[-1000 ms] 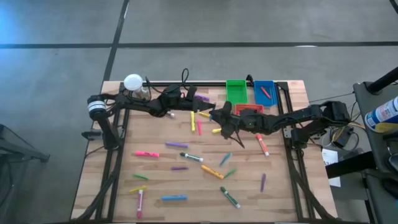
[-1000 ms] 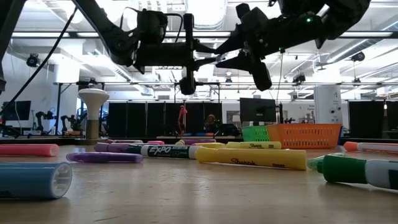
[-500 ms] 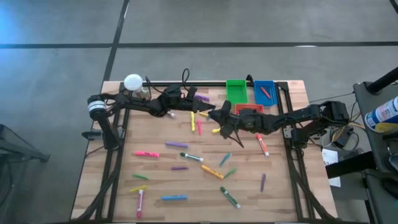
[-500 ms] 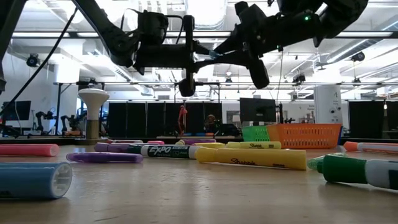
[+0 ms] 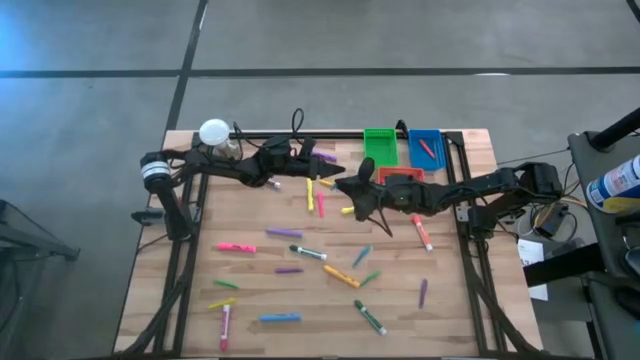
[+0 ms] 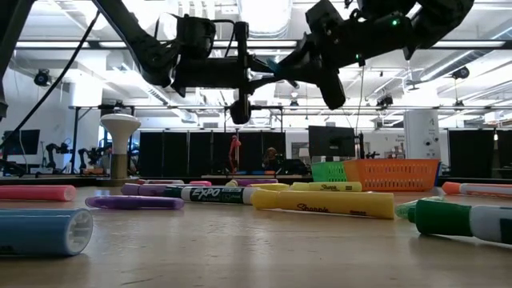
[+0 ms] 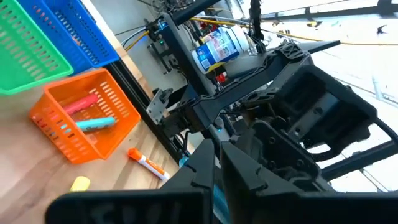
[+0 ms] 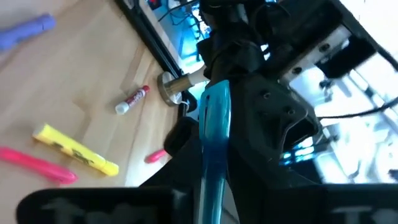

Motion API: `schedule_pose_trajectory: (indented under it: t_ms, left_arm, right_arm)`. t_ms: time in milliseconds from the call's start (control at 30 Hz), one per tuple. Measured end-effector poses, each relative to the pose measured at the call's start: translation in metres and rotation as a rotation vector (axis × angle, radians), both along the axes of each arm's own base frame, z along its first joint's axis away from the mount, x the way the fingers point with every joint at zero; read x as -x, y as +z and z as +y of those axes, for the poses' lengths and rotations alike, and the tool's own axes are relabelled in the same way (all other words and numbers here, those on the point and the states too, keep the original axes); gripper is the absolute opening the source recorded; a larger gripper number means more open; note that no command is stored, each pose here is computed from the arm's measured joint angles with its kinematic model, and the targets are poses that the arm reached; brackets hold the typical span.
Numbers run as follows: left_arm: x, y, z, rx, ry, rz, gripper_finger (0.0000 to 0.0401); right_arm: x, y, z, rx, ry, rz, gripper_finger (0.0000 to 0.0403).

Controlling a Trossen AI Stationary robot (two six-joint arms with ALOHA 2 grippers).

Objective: Pick & Place Markers
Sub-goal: Put the top blue pen into the blue bin

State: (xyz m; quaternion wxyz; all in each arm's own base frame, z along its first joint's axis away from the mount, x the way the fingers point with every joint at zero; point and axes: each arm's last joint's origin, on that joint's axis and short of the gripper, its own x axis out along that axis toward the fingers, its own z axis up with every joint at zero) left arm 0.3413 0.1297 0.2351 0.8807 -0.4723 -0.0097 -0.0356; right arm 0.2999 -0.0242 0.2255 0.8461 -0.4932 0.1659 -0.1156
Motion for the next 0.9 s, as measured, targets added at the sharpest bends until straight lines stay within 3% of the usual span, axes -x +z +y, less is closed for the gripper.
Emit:
schedule_pose_trajectory:
  t_ms: [133, 333, 533, 667, 900]
  left_arm:
    - [0.006, 0.005, 0.007, -0.081, -0.045, -0.020, 0.0046]
    - [0.022, 0.018, 0.001, -0.336, -0.056, -0.048, 0.0048]
    - [0.046, 0.015, -0.005, -0.586, 0.230, 0.230, 0.0026]
    - [0.060, 0.021, -0.016, -0.725, 0.360, 0.399, 0.0010]
    - [0.084, 0.044, -0.038, -0.801, 0.401, 0.441, 0.0000]
  right_arm:
    - [0.005, 0.004, -0.002, -0.138, -0.037, -0.036, 0.0055]
    - [0.021, 0.010, -0.017, -0.440, -0.158, -0.083, 0.0055]
    - [0.037, 0.010, -0.035, -0.710, -0.333, -0.125, 0.0055]
    - [0.043, 0.007, -0.046, -0.805, -0.418, -0.155, 0.0055]
    - [0.048, 0.004, -0.061, -0.852, -0.501, -0.177, 0.0055]
